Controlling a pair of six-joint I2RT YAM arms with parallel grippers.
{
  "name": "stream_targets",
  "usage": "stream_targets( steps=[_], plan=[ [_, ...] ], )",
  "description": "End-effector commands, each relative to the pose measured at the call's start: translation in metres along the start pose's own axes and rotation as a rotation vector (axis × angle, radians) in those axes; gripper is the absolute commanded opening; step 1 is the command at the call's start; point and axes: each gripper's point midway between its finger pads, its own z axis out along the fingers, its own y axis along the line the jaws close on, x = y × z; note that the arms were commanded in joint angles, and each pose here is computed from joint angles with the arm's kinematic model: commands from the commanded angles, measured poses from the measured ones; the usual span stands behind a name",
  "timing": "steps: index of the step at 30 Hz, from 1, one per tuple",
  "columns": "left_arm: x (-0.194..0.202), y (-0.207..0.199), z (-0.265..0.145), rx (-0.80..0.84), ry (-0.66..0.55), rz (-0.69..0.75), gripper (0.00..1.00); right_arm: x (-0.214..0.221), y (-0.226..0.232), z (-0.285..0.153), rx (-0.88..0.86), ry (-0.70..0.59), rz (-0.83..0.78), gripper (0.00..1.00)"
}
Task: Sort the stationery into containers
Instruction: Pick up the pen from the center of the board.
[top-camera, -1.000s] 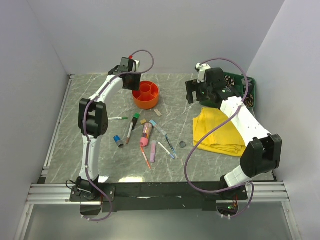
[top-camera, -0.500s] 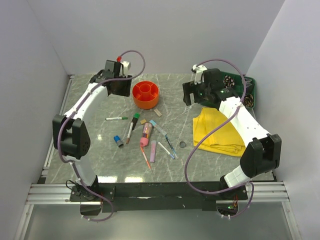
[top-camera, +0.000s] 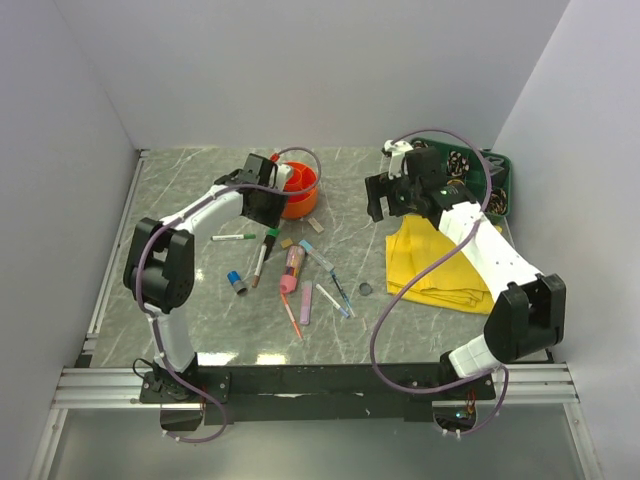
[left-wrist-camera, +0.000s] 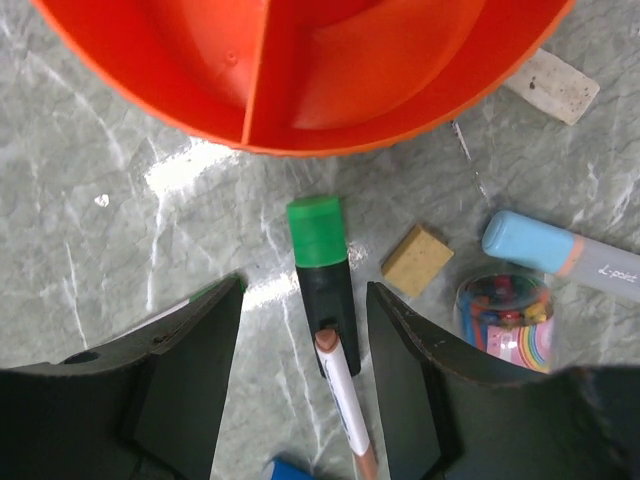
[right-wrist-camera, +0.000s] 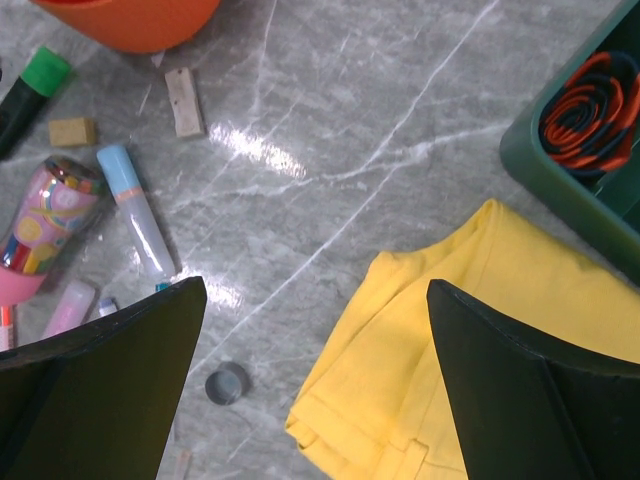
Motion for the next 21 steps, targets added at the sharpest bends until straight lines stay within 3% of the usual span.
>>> stream_targets(
  steps=[1, 21],
  plan=[
    [-0.006, -0.002, 0.012, -0.011, -0.037, 0.041, 0.59, -0.008, 0.004, -0.020, 0.008, -0.065, -0.025, 1.00],
    [0.025, -0.003, 0.053, -0.055, 0.053, 0.063, 0.54, 0.008, 0.004, -0.023, 0.005, -0.044, -0.016, 1.00]
  ],
)
